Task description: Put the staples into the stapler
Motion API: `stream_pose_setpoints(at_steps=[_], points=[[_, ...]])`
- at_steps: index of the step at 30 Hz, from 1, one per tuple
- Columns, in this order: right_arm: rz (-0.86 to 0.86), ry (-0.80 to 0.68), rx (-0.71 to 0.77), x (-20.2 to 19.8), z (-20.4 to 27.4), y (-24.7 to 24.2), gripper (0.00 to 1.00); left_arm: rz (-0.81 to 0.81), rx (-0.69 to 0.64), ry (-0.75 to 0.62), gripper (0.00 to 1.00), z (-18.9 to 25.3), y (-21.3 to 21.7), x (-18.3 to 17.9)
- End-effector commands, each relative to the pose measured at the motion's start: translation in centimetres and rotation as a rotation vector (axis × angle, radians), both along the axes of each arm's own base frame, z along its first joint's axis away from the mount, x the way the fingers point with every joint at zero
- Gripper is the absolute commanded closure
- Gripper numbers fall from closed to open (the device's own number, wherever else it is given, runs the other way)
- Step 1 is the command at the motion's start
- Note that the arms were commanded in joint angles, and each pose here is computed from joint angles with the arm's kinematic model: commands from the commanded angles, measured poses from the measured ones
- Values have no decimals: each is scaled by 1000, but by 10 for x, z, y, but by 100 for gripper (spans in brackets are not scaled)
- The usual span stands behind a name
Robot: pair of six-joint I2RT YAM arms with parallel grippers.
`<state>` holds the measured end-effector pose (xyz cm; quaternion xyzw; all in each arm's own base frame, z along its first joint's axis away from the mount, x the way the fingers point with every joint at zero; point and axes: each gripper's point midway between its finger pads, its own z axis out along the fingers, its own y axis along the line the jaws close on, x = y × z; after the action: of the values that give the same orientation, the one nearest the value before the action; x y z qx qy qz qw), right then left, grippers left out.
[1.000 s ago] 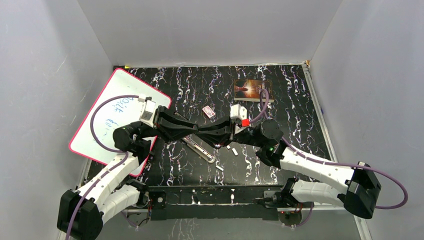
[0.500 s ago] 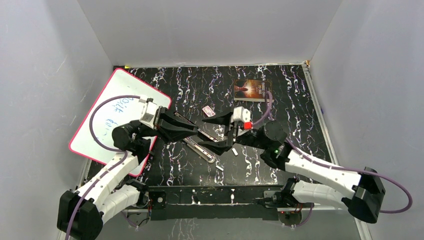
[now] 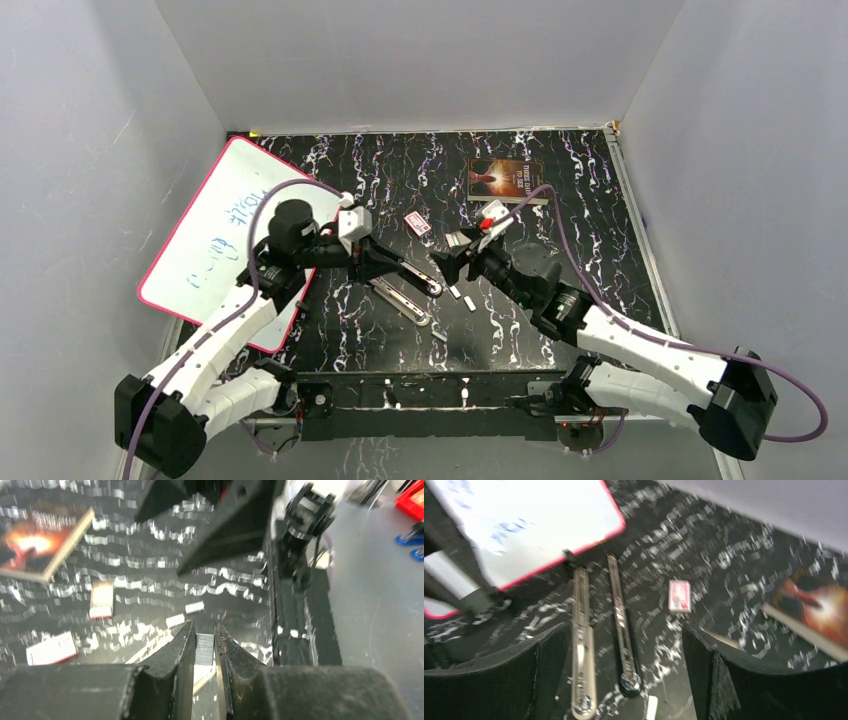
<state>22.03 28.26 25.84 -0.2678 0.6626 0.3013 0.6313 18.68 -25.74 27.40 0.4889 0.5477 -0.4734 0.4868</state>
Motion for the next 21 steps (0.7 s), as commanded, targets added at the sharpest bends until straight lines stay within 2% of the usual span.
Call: stream_pose_setpoints(at_steps=[1, 5, 8, 13, 17, 21], points=[[-154, 200, -14, 31, -36, -25, 11, 36, 245, 21, 100, -56, 16, -1], [-168, 317, 11, 40, -60, -34, 11, 67, 365, 17, 100, -80, 22, -4], [-267, 356, 68, 50, -65, -53, 10, 73, 428, 32, 100, -94, 17, -8], [-417, 369, 156, 64, -60, -87, 11, 28, 551, 64, 100, -127, -1, -33], [-430, 364, 165, 65, -58, -93, 11, 22, 698, 34, 100, -161, 6, -50], [-413, 371, 159, 63, -62, -91, 11, 7, 820, -31, 100, -180, 24, -48]])
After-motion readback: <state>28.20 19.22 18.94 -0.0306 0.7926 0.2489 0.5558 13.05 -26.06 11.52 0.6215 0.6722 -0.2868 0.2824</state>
